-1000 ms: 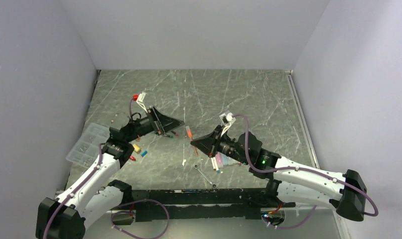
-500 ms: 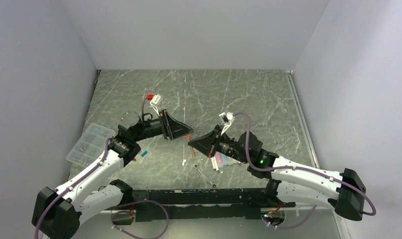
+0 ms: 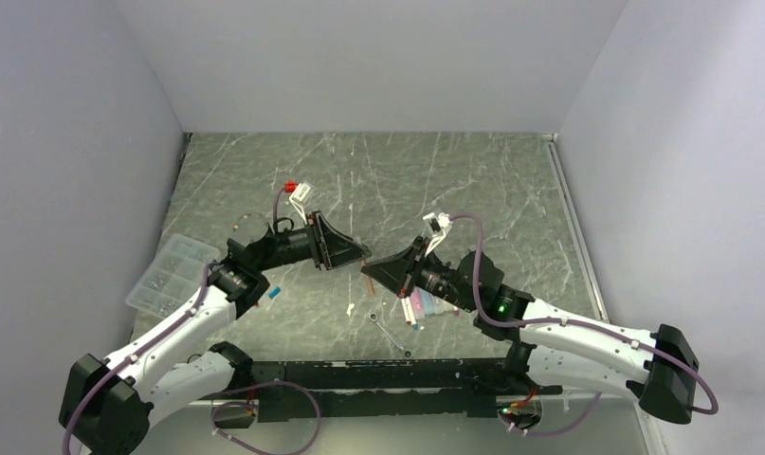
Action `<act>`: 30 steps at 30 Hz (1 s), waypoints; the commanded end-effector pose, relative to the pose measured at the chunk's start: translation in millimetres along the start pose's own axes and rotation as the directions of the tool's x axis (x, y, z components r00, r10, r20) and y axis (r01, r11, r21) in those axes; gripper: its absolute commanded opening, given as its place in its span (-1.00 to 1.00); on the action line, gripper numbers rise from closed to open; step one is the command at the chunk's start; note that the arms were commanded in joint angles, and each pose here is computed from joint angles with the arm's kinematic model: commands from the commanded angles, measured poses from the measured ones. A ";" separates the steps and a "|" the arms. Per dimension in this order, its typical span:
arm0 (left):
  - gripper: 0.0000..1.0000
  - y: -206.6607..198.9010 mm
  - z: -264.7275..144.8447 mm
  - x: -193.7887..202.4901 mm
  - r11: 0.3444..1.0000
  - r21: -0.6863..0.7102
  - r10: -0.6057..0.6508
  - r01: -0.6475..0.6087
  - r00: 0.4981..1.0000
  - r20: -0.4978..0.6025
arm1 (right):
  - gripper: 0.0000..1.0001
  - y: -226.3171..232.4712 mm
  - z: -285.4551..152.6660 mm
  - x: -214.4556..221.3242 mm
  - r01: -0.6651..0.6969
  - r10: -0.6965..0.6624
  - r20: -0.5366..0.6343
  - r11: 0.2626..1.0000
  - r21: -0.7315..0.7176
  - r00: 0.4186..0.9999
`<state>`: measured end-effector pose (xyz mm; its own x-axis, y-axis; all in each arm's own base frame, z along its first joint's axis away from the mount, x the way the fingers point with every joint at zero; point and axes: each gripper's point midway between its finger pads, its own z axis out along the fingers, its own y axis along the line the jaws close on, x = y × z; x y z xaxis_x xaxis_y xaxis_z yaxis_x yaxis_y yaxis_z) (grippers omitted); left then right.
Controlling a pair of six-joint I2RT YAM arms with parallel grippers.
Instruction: Open the pen caps
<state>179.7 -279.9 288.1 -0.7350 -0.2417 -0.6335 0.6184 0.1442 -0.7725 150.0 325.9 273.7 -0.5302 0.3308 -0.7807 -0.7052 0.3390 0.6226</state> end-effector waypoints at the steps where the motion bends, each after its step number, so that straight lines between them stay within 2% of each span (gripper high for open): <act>1: -0.22 -15.5 1.6 -10.0 0.998 0.038 0.057 -0.058 0.998 0.024 | -1.00 0.8 -1.8 -15.7 -0.007 0.007 0.070 1.000 0.005 0.998; 5: -0.39 -16.2 1.3 -11.0 0.997 0.035 0.063 -0.064 0.998 0.030 | -1.00 -1.0 -1.5 -13.0 -0.012 0.012 0.065 1.000 0.009 0.998; 7: -0.41 -15.5 1.4 -11.4 0.998 0.029 0.063 -0.064 0.997 0.033 | -1.00 -1.2 -1.5 -12.2 -0.012 0.012 0.062 1.000 0.009 0.998; 9: -0.32 -15.0 1.5 -12.8 0.998 0.023 0.062 -0.063 0.997 0.040 | -1.00 -2.0 -1.3 -11.2 -0.012 0.012 0.059 1.000 0.011 0.998; 12: -0.06 -13.9 1.6 -14.4 0.998 0.014 0.057 -0.058 0.997 0.049 | -1.00 -2.2 -1.3 -10.4 -0.013 0.012 0.056 1.000 0.011 0.998; 14: -0.04 -14.3 1.5 -15.2 0.998 0.015 0.057 -0.058 0.997 0.054 | -1.00 -3.0 -1.4 -9.5 -0.014 0.013 0.054 1.000 0.013 0.998; 17: -0.28 -14.2 1.8 -14.1 0.998 0.019 0.056 -0.057 0.997 0.050 | -1.00 -3.6 -1.1 -9.1 -0.014 0.013 0.053 1.000 0.016 0.998; 23: -1.00 -14.6 1.3 -13.6 0.998 0.021 0.061 -0.062 0.997 0.051 | -1.00 -4.9 0.5 -4.8 -0.013 0.012 0.030 1.000 0.022 0.999; 24: -1.00 -13.9 1.2 -13.9 0.998 0.017 0.060 -0.061 0.997 0.052 | -0.89 -5.6 2.1 -4.7 -0.011 0.010 0.020 0.999 0.031 1.000; 26: -1.00 -13.8 0.8 -13.5 0.998 0.012 0.063 -0.063 0.997 0.049 | -0.39 -2.0 3.9 1.0 0.004 -0.003 -0.037 1.000 0.017 0.999; 27: -1.00 -14.5 0.3 -13.3 0.998 0.013 0.066 -0.066 0.997 0.048 | -0.20 -0.9 3.5 1.7 0.009 -0.008 -0.054 1.000 0.013 0.998; 28: -1.00 -14.5 0.0 -12.6 0.998 0.011 0.065 -0.066 0.997 0.044 | -0.06 0.5 2.5 1.2 0.013 -0.012 -0.065 1.000 0.005 0.998; 30: -1.00 -16.5 -0.8 -12.2 0.997 0.015 0.070 -0.071 0.997 0.040 | 0.06 1.8 -0.7 -0.4 0.009 -0.010 -0.082 1.000 -0.010 0.997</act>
<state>182.3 -280.2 284.6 -0.7323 -0.2540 -0.6318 0.6085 0.1725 -0.7746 154.2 325.7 255.1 -0.5605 0.2819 -0.7787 -0.6787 0.3825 0.6269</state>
